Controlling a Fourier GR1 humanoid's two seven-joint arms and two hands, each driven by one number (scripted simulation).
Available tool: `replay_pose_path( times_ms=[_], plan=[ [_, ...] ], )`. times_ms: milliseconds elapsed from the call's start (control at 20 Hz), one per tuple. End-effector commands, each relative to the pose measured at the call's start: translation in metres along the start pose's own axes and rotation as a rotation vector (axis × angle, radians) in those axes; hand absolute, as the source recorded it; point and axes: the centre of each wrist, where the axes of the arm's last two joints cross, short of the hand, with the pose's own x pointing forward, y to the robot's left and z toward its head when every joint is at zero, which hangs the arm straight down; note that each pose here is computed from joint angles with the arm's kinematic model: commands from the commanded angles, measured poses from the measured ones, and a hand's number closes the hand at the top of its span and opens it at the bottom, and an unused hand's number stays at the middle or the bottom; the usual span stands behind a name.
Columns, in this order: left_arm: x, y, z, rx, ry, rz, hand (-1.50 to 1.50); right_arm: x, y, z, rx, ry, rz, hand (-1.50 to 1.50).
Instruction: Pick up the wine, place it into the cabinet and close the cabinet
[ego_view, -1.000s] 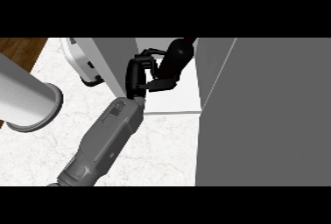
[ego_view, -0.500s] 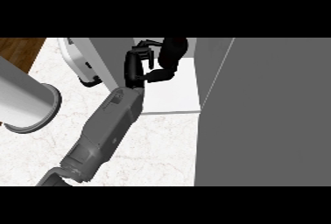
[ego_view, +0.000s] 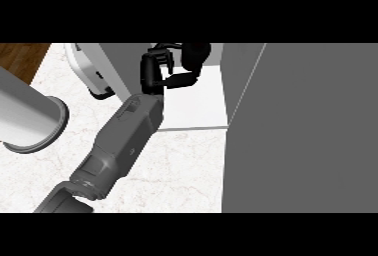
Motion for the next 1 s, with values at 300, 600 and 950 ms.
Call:
replay_pose_path(
  times_ms=[300,600,950],
  plan=[
    [-0.002,0.008,-0.008,0.055,0.07,0.128,1.5,0.014,0.006,0.014,0.031,-0.041,-0.039,-1.5],
    [-0.018,0.017,0.001,0.068,0.063,0.105,1.5,0.012,0.002,0.002,0.042,-0.046,-0.041,-1.5],
    [-0.021,0.023,0.001,0.069,0.082,0.035,-1.5,0.007,0.006,0.009,0.05,-0.043,-0.024,-1.5]
  ],
)
